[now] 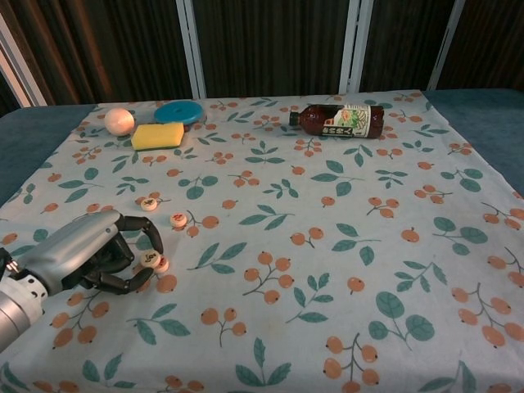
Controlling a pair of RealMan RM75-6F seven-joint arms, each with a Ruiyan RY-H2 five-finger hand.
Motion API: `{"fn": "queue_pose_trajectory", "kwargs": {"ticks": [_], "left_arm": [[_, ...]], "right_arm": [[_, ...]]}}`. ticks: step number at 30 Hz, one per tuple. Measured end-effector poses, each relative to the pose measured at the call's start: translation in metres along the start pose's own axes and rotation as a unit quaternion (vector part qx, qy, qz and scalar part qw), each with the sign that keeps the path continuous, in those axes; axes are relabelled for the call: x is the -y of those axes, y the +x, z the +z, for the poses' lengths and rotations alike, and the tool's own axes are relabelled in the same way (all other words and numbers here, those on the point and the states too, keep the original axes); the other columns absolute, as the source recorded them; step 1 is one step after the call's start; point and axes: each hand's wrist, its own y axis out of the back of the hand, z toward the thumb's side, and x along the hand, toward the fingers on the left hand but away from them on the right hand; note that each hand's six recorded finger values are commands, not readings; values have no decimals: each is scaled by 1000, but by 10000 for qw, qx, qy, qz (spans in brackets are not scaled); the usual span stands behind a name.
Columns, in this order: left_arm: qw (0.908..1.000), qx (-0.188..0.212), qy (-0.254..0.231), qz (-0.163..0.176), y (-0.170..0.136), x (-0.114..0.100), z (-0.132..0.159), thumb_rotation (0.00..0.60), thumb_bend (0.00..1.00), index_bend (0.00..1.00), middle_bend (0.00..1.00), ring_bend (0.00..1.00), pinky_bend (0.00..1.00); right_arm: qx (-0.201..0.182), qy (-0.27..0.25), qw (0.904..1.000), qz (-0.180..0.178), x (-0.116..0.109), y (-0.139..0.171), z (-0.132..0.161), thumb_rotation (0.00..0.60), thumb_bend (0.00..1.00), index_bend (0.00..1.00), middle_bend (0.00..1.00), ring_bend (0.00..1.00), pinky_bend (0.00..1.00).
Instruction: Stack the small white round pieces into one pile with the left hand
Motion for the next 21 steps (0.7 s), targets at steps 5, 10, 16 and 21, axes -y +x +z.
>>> {"fn": "queue_pose_trajectory", "kwargs": {"ticks": [5,10,16,21], "left_arm": [[10000,10,-15,0,2,1,2,600,420,489,1000,1000,1000],[10000,5,-15,2,5,2,3,600,420,483,1000,1000,1000],[10000,-19,19,-15,6,2,2,600,419,449,1000,1000,1000],[10000,-10,32,-57,6,2,1,600,415,390,1000,1000,1000]], "right_arm": [[1,-1,10000,5,0,0,0,600,70,0,0,0,0],[0,-1,10000,10,0,0,0,600,70,0,0,0,0],[3,-1,10000,12,0,0,0,600,70,0,0,0,0],[8,0,10000,3,0,0,0,600,70,0,0,0,0]]}}
